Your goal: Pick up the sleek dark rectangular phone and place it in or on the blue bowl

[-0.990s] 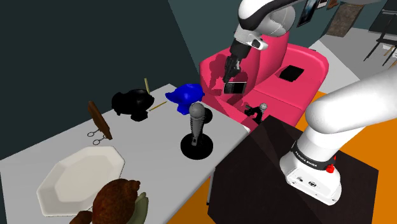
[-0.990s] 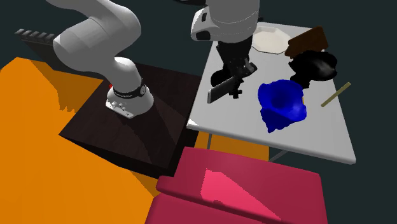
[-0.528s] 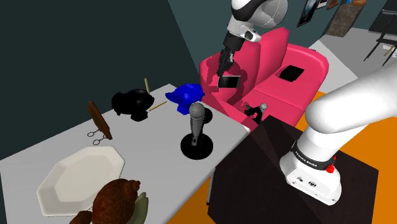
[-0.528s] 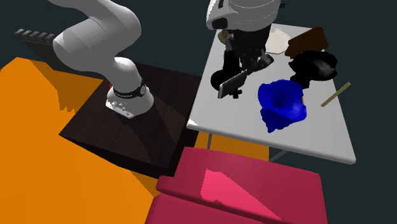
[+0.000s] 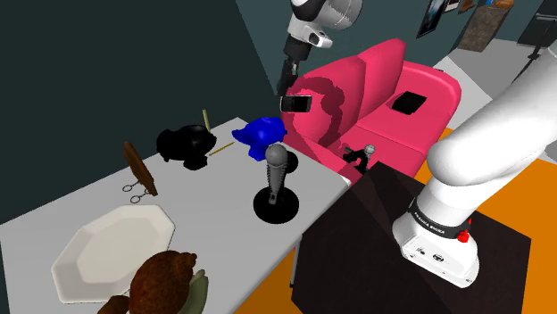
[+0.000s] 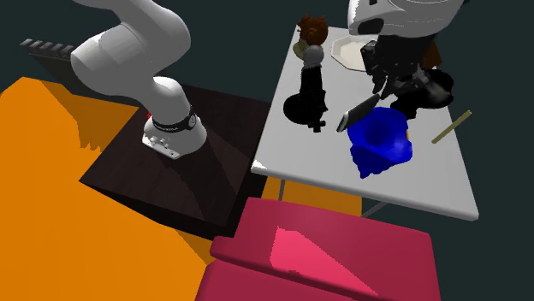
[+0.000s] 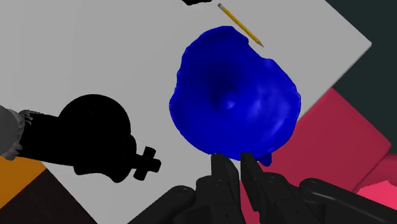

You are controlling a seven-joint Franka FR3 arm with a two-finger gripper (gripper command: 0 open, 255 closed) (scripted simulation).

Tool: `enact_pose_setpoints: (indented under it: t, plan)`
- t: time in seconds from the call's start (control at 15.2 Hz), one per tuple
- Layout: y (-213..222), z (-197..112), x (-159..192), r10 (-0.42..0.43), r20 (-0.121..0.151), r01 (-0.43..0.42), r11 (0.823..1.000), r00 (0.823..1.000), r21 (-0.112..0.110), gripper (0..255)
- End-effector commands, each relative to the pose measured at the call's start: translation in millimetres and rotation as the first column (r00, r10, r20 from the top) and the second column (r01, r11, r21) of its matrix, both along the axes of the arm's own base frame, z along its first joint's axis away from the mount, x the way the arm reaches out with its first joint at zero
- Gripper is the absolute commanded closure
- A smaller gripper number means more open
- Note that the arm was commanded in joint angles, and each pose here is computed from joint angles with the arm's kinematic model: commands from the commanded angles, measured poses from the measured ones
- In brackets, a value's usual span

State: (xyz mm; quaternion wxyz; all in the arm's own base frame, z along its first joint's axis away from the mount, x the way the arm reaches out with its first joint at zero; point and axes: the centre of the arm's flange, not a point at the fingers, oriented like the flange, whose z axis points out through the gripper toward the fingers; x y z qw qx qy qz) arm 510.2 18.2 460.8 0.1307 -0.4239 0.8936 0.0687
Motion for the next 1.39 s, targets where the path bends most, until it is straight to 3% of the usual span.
enact_pose_setpoints:
  t: [0.0, 0.13, 1.19, 1.32]
  plan:
    - [7.5, 1.1, 26.6, -0.001, 0.0, 0.001, 1.0, 1.0, 0.001, 255]
    - [14.5, 3.6, 54.5, -0.001, 0.0, 0.001, 1.0, 1.0, 0.001, 255]
    - [14.5, -82.7, 54.5, -0.001, 0.0, 0.001, 1.0, 1.0, 0.001, 255]
    - [14.5, -82.7, 54.5, -0.001, 0.0, 0.001, 1.0, 1.0, 0.001, 255]
